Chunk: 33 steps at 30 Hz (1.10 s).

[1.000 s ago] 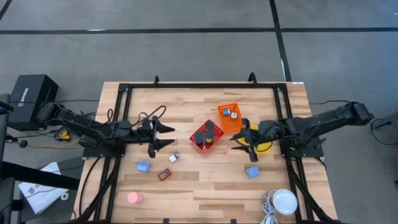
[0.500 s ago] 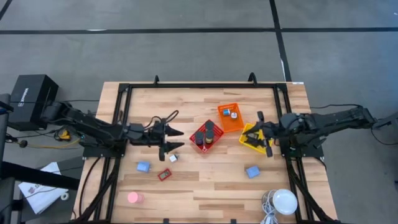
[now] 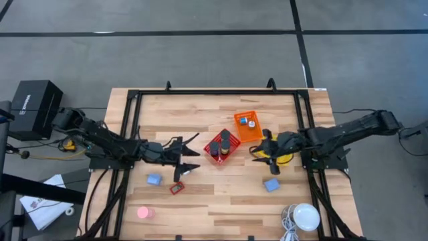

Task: Pick & Place Office items
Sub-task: Put the right blue charger adapter into the orange bin

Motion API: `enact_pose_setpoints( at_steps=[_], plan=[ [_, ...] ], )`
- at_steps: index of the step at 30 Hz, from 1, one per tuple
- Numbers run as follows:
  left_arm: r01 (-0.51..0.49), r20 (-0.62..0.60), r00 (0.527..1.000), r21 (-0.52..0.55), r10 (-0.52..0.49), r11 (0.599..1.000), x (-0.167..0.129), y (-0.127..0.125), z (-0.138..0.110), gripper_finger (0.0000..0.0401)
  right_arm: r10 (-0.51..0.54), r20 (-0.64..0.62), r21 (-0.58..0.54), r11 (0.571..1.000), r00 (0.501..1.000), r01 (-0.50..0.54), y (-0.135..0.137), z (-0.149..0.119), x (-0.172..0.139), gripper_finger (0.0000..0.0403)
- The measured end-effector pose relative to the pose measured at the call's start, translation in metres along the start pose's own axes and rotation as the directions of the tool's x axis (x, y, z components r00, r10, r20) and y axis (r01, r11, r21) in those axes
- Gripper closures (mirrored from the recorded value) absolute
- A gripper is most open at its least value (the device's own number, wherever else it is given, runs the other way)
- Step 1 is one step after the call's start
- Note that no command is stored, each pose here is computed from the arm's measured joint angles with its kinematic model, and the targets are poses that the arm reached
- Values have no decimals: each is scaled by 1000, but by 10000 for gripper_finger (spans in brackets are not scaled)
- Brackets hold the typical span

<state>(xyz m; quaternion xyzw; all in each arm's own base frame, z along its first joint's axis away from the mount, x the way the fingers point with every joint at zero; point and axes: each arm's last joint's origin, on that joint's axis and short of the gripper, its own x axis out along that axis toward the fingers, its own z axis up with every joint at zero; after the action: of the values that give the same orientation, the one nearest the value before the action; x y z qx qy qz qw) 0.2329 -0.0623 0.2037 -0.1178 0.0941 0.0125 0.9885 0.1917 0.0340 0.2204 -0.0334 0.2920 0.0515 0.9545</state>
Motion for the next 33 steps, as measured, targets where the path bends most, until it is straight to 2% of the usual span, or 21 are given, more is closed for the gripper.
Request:
enact_pose_setpoints(
  at_steps=[4,7,10,13,19,23,27,33],
  plan=[
    [-7,-18,1000,5,7,1000,0,0,-2,169,-15,-26,-2,1000,1000,15,-3,10,11,253],
    [-10,-19,1000,5,10,1000,0,1,-2,169,-13,21,-28,1000,1000,13,-3,28,2,258],
    [-10,-20,1000,6,10,1000,0,1,-2,169,0,31,-77,997,1000,2,-1,34,-11,262],
    [-10,-20,1000,6,10,1000,0,1,-2,169,9,-17,-69,998,1000,-10,0,22,-27,267],
    [-10,-19,1000,6,10,1000,0,1,-2,169,38,56,17,999,998,-39,3,-10,-47,270],
    [-10,-16,1000,6,10,1000,0,1,-2,169,57,175,11,998,983,-60,3,-20,-66,269],
    [-10,-14,1000,5,10,1000,0,1,-1,169,79,320,16,996,944,-89,2,-26,-88,270],
    [-9,-14,1000,6,9,1000,0,1,-1,169,104,396,171,968,912,-185,3,-45,-90,269]
  ],
)
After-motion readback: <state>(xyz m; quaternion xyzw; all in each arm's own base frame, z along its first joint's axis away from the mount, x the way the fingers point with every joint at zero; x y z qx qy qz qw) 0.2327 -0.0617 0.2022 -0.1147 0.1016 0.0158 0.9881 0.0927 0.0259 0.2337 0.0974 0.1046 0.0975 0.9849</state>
